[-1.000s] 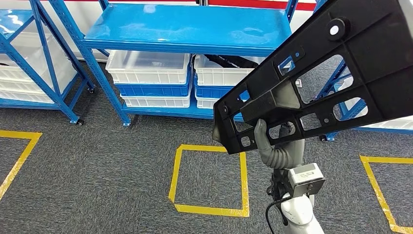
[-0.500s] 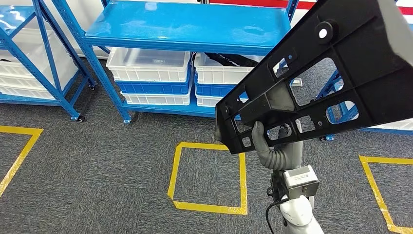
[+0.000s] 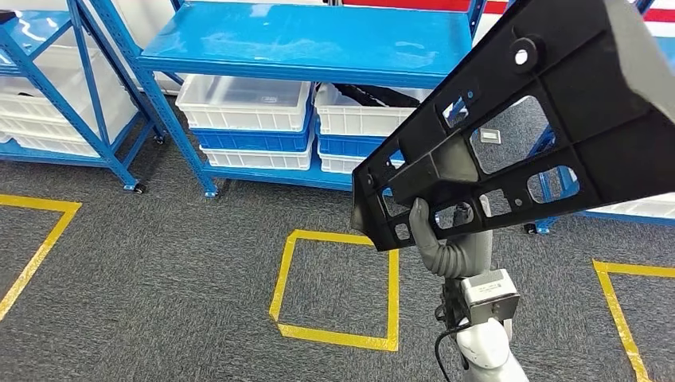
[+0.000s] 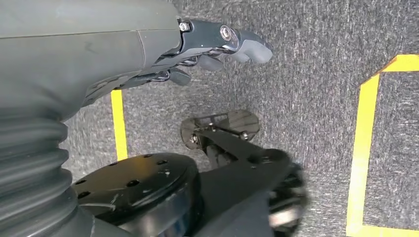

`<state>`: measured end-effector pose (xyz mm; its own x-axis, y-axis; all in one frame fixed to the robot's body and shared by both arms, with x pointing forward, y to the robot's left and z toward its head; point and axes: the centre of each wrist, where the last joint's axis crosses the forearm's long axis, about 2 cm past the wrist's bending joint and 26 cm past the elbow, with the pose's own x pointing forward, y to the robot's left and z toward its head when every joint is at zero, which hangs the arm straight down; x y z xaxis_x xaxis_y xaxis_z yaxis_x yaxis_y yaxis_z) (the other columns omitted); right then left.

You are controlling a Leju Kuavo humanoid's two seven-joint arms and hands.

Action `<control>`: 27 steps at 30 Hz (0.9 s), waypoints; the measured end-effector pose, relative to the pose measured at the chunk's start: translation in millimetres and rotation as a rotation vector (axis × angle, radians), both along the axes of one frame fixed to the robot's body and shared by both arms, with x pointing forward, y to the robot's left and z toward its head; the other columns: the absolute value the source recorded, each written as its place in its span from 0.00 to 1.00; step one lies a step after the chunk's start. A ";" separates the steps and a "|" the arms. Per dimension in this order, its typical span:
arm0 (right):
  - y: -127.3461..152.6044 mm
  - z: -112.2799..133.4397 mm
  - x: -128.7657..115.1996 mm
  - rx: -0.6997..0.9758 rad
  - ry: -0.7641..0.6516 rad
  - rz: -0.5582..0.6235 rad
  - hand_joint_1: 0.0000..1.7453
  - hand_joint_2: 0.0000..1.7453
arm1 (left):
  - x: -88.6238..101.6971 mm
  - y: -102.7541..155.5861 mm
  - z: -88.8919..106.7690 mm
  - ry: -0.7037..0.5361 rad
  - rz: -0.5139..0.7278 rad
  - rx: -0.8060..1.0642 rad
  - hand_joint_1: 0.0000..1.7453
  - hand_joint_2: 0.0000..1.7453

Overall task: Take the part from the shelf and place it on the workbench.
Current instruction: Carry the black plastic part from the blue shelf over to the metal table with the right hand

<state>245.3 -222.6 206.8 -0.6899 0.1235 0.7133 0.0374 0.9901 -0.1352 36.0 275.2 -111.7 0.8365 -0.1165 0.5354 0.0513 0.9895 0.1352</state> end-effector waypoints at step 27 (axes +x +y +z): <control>-1.4 -1.4 -1.0 -0.013 0.001 0.001 0.86 1.00 | 2.9 -0.3 0.3 -0.003 -0.002 -0.001 0.00 1.00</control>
<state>244.3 -224.0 205.4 -0.6890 0.1318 0.7126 0.0359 0.9883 -0.1481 38.9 274.9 -111.4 0.8344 -0.1175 0.5385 0.0529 0.9896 0.1339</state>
